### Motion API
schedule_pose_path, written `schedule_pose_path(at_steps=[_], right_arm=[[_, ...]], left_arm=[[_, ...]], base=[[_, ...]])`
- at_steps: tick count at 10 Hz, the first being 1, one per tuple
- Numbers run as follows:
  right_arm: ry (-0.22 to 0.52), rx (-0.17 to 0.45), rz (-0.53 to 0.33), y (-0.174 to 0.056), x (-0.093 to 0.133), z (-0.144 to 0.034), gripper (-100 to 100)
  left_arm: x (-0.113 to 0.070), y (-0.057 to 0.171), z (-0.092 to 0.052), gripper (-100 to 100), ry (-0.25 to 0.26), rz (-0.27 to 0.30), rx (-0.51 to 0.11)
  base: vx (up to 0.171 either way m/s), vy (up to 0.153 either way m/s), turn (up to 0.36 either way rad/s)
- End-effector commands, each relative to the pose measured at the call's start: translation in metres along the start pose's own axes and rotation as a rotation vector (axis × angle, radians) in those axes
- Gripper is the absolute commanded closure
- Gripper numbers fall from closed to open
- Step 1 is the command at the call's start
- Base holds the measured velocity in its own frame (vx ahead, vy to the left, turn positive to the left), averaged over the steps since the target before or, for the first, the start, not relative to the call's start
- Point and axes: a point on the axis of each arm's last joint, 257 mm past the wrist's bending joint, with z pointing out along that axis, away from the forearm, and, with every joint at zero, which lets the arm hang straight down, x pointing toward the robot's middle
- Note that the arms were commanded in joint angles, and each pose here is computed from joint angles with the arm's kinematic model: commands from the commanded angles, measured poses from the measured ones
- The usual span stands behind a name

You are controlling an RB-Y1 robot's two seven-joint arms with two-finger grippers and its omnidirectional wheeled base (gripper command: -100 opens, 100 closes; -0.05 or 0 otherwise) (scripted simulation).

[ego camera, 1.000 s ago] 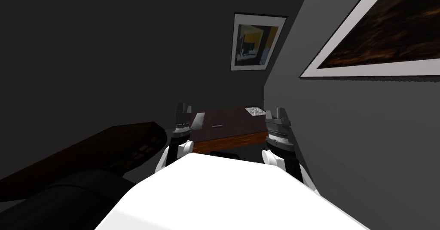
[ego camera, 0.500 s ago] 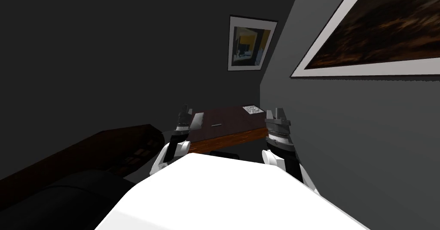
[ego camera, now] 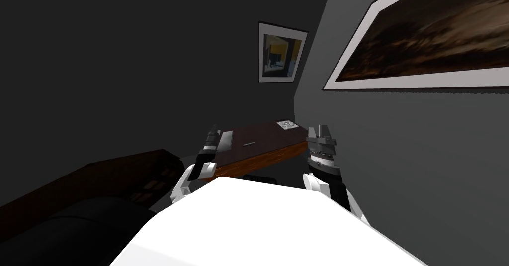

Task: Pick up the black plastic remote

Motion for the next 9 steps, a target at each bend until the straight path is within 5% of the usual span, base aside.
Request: schedule_pose_path(at_steps=[1, 6, 9], right_arm=[[0.0, 0.0, 0.0, 0.0, 0.0, 0.0, 0], [0.0, 0.0, 0.0, 0.0, 0.0, 0.0, 0], [0.0, 0.0, 0.0, 0.0, 0.0, 0.0, 0]], left_arm=[[-0.016, 0.033, -0.001, -100, -0.015, 0.022, -0.083], [-0.05, 0.101, -0.011, -100, -0.058, 0.05, -0.265], [-0.088, 0.149, -0.024, -100, -0.118, 0.063, -0.408]], base=[[-0.039, 0.017, -0.177], [-0.038, 0.017, -0.145], [-0.037, 0.019, -0.185]])
